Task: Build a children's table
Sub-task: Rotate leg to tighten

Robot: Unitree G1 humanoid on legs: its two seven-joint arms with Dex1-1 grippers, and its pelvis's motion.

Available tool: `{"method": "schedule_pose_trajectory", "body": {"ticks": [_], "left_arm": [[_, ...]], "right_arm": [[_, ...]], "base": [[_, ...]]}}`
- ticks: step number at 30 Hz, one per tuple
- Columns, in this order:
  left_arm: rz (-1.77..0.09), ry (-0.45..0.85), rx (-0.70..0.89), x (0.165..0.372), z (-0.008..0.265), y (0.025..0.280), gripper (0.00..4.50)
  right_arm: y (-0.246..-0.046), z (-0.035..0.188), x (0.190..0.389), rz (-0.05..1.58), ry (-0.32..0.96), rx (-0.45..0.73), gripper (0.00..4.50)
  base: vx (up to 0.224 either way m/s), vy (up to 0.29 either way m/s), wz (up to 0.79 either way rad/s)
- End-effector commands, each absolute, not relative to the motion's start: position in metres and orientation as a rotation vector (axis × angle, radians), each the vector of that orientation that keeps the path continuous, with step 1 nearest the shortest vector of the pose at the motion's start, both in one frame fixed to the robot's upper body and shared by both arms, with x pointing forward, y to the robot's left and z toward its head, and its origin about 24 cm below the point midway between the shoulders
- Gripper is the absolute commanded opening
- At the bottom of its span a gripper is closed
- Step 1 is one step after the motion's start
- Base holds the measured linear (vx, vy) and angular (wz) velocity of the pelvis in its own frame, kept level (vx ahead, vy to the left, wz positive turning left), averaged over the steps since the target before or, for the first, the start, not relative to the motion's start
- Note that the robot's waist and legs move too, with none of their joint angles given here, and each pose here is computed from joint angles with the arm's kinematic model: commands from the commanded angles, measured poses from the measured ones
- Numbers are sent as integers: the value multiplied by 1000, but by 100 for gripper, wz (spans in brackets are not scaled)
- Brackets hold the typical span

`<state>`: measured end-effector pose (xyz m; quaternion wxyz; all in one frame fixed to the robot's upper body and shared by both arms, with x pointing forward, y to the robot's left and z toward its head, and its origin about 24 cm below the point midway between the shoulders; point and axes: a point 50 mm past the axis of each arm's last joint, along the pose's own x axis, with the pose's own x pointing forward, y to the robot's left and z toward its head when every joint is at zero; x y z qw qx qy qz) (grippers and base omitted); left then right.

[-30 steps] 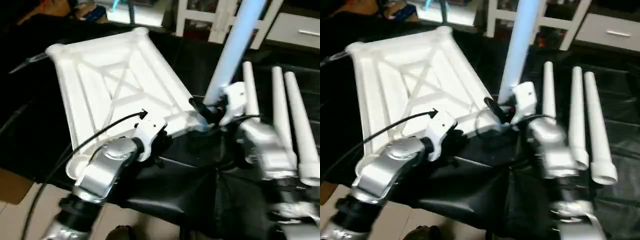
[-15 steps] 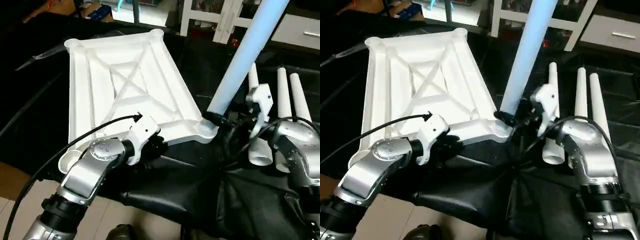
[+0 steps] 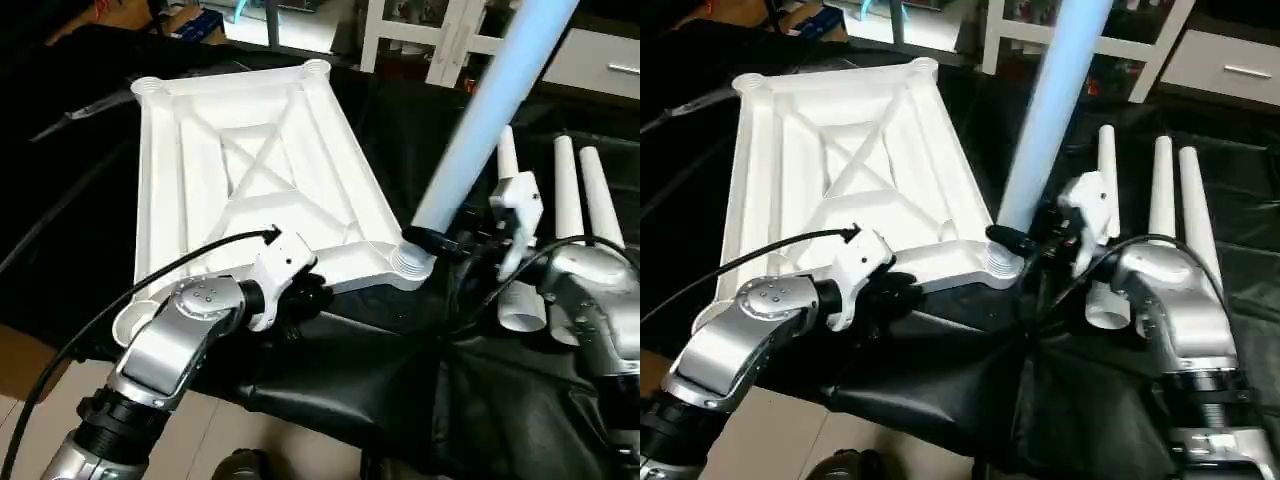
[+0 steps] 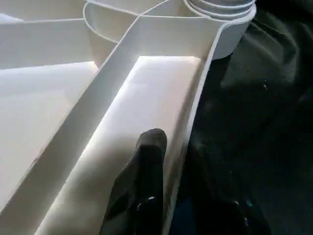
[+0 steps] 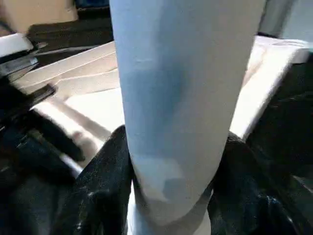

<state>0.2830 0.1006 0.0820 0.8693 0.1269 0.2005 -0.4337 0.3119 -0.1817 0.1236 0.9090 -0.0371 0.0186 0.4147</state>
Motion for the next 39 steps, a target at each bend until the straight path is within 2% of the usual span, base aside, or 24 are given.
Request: {"method": "schedule_pose_trajectory", "body": {"ticks": [1,3,4,6,9,11,15,17,19,21,23,25,27,28,29,31,35,36,39], "left_arm": [[-857,528,240,278,64,88,51],[-754,539,184,283,63,75,51],[-754,539,184,283,63,75,51],[-694,542,134,287,63,64,51],[-608,521,36,293,66,39,51],[-617,506,4,293,72,21,51],[-648,484,27,293,75,22,50],[-723,411,127,293,76,42,48],[-756,395,174,292,75,51,47],[-821,411,300,287,66,80,46],[-838,418,313,286,65,89,46],[-850,424,325,285,65,99,46],[-878,437,353,283,65,112,46],[-879,437,354,283,65,113,46],[-890,443,367,283,65,120,46],[-896,446,373,283,65,124,46],[-913,449,378,283,64,126,46],[-919,449,378,283,65,126,46],[-933,445,372,282,65,125,46]], "right_arm": [[-184,100,322,642,142,-49,187],[-174,89,332,472,169,3,187],[-174,89,332,472,169,3,186],[-164,81,338,363,193,48,186],[-138,68,348,221,235,127,186],[-109,66,354,205,240,151,186],[-99,73,355,265,199,139,186],[-104,89,351,432,109,130,186],[-110,93,349,477,83,116,242],[-135,105,343,560,33,67,259],[-144,109,341,597,21,69,277],[-154,114,337,649,10,56,277],[-170,120,330,728,7,-2,308],[-171,120,330,730,7,-4,314],[-181,123,326,767,7,-46,314],[-187,125,323,792,4,-71,319],[-195,128,319,842,10,-63,319],[-196,128,318,860,15,-62,301],[-196,128,315,885,15,-57,290]], "base": [[0,0,0],[-31,3,-2],[0,0,0],[0,0,0],[0,0,0],[0,0,0],[0,0,0],[0,0,0],[0,0,0],[0,0,0],[69,-10,7],[73,-9,11],[43,-4,5],[80,-13,3],[80,-13,3],[31,-10,0],[0,0,0],[0,0,0],[0,0,0]]}}
